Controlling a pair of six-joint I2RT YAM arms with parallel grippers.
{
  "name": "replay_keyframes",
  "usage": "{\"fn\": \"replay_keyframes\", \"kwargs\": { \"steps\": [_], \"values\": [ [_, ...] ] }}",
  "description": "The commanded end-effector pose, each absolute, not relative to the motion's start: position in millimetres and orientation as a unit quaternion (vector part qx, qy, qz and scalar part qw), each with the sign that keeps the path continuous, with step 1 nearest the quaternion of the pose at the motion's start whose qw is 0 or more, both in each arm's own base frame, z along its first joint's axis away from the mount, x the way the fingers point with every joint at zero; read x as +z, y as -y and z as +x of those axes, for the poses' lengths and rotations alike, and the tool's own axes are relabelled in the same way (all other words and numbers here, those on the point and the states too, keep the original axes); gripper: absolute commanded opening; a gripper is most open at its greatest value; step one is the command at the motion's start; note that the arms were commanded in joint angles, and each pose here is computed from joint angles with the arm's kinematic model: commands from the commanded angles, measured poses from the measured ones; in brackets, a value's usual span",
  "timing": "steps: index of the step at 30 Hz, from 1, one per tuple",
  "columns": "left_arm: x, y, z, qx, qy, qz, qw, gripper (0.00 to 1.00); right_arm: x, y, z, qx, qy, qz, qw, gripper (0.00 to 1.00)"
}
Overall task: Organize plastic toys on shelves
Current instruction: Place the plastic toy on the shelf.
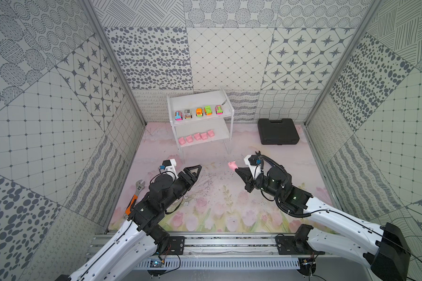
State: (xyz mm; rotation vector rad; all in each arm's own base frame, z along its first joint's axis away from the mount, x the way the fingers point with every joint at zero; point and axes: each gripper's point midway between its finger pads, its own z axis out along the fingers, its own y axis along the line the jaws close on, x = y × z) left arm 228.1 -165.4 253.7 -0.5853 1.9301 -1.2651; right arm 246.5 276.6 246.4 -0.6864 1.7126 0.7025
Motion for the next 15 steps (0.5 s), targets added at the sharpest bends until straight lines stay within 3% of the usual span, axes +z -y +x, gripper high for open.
{"fn": "replay_keyframes", "kwargs": {
  "steps": [1,6,15],
  "values": [
    [237,147,229,-0.431,-0.776,-0.22,0.404,0.65,257,-281,264,0.291,-0.708,-0.282,0.579,0.0],
    [210,130,228,-0.37,-0.802,-0.232,0.408,0.65,255,-303,293,0.272,-0.707,-0.289,0.586,0.0],
    [207,116,225,-0.342,-0.803,-0.216,0.438,0.65,254,-325,358,0.225,-0.719,-0.232,0.615,0.0]
  ]
}}
